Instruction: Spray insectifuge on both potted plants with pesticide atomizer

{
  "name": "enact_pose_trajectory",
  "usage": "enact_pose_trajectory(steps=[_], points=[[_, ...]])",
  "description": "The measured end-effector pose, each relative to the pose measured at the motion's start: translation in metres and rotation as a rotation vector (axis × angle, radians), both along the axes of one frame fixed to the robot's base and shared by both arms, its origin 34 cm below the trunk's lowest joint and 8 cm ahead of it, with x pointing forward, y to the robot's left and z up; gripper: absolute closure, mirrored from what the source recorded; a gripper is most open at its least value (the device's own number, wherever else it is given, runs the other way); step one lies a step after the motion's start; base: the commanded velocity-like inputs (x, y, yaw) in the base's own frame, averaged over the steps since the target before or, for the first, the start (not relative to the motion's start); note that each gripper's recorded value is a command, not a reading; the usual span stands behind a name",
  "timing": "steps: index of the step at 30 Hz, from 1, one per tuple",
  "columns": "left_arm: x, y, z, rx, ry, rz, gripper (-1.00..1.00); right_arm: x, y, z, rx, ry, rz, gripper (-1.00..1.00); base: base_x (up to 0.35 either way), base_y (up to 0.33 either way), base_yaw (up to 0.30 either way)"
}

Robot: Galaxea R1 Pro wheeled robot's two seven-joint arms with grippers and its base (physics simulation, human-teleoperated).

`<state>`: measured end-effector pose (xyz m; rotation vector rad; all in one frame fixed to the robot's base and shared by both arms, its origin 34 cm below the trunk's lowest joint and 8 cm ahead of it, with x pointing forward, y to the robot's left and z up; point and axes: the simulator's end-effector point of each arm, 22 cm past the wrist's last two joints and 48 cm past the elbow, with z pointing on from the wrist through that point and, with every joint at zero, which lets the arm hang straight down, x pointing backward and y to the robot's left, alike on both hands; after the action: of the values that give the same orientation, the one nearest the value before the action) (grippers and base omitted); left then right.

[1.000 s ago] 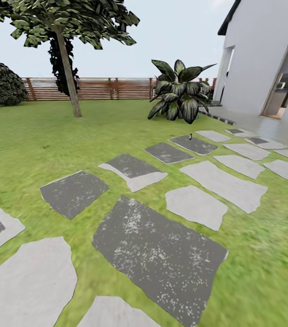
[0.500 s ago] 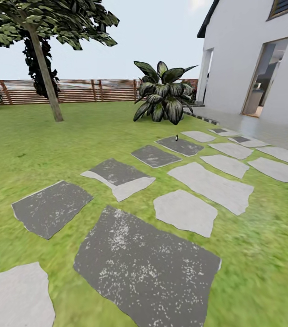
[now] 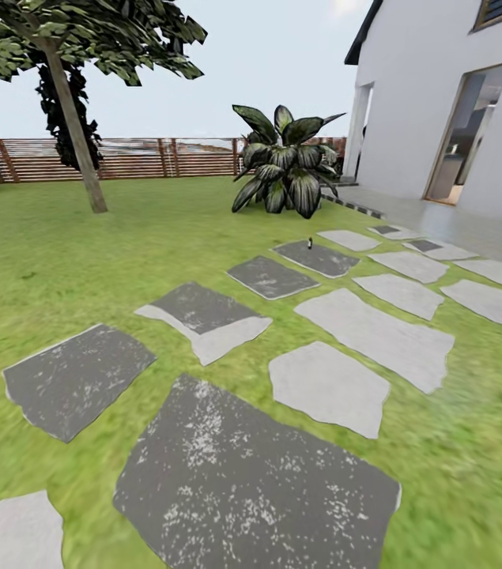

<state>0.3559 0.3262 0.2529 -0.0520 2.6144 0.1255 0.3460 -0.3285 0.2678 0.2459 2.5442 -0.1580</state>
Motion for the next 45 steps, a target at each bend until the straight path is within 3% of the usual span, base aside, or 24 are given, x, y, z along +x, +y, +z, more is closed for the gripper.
enact_pose_trajectory(steps=[37, 45], points=[[0.0001, 0.0, 0.0, 0.0, 0.0, 0.0, -1.0, 0.0001, 0.0, 0.0, 0.0, 0.0, 0.001, -1.0, 0.336, 0.0, 0.0], [0.0004, -0.0001, 0.0, 0.0, 0.0, 0.0, -1.0, -0.0001, -0.0004, 0.0, 0.0, 0.0, -0.001, -1.0, 0.336, 0.0, -0.18]])
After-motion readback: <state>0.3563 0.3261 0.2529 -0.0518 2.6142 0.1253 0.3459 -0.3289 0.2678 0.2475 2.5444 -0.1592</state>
